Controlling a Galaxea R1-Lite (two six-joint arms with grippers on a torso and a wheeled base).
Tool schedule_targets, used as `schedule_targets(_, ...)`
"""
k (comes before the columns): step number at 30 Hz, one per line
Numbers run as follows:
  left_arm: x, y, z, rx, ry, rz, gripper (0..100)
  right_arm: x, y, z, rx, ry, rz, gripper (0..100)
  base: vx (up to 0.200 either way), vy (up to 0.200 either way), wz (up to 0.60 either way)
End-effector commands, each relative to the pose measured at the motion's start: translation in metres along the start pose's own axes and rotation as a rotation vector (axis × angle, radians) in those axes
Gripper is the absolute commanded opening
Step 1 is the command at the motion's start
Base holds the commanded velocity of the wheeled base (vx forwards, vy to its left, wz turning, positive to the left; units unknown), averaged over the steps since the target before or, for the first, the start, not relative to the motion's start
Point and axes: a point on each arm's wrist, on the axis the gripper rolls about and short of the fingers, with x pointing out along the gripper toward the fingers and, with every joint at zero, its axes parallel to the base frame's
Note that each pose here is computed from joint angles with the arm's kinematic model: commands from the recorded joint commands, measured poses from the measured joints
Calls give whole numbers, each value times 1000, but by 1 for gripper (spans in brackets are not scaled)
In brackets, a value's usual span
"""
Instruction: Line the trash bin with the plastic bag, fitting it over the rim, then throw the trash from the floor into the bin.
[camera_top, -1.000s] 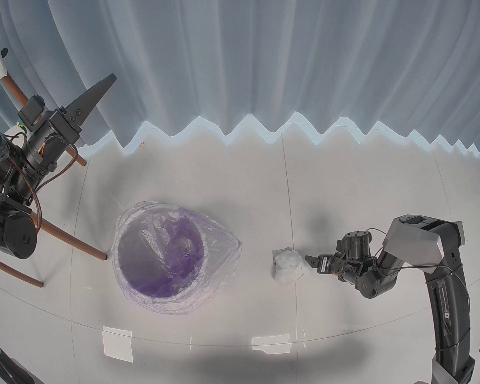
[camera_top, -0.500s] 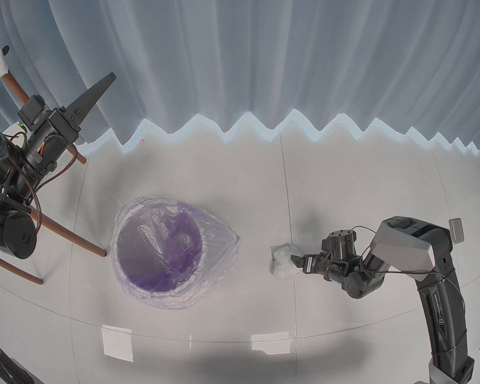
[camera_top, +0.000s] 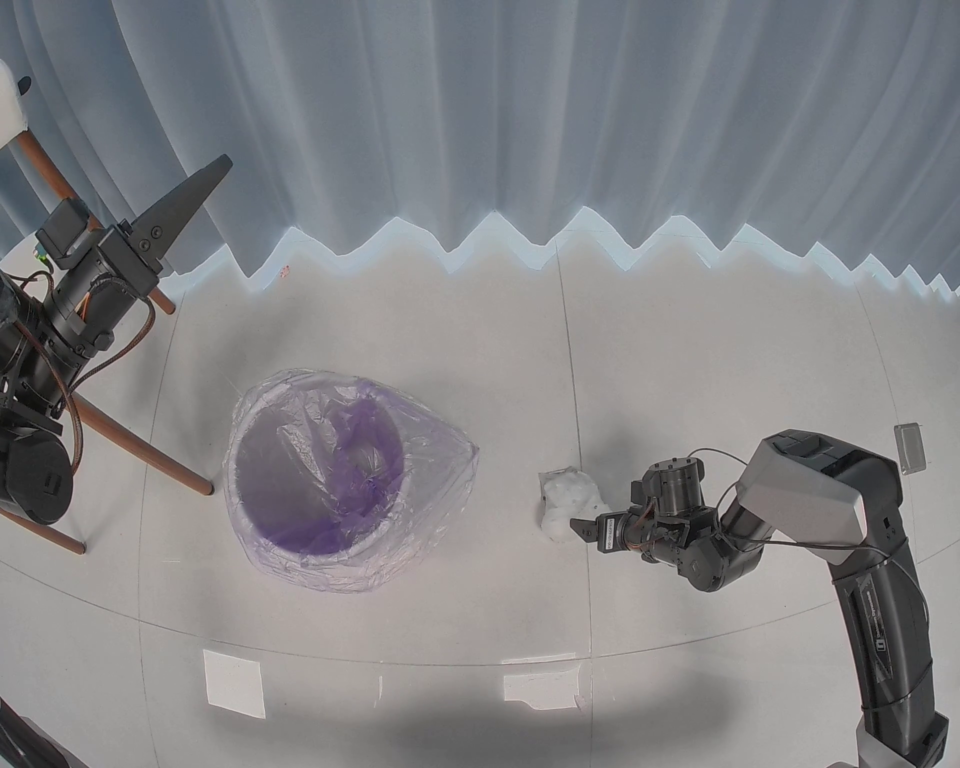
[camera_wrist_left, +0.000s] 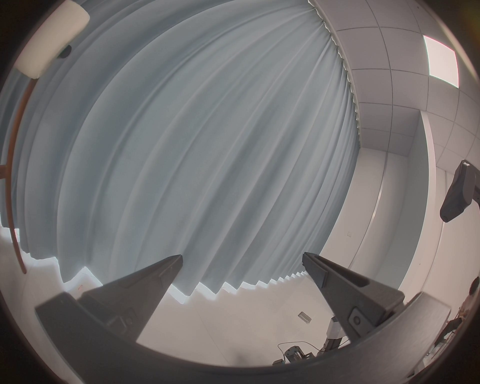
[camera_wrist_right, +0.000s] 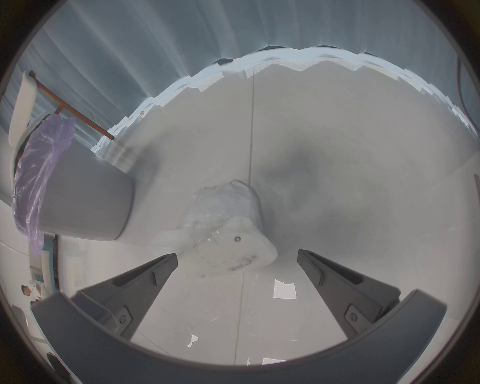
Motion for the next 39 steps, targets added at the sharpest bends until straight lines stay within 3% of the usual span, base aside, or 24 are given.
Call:
schedule_targets(1, -1, 0, -1, 17, 4, 3, 100, 7, 6, 6, -13, -24, 20, 100, 0, 0, 0)
schedule_targets(14, -1, 1, -4, 16, 11, 5, 100, 22, 9, 18, -13, 8, 26, 100, 0, 0, 0)
schedule_targets(15, -1, 1, -4, 16, 10, 7, 100, 22, 9, 18, -13, 11, 26, 0, 0, 0, 0)
schedule_targets(29, -4, 0, -7, 8, 26, 10, 100, 23, 9, 20, -10, 13, 37, 0, 0, 0, 0)
schedule_targets(34, -5, 0, -8, 7, 27, 11, 100, -9, 25, 49, 70, -35, 63, 0, 0, 0, 0)
schedule_targets(39, -4, 0, -8, 6, 28, 9, 100, -48, 33, 45, 130, 25, 83, 0, 0, 0, 0)
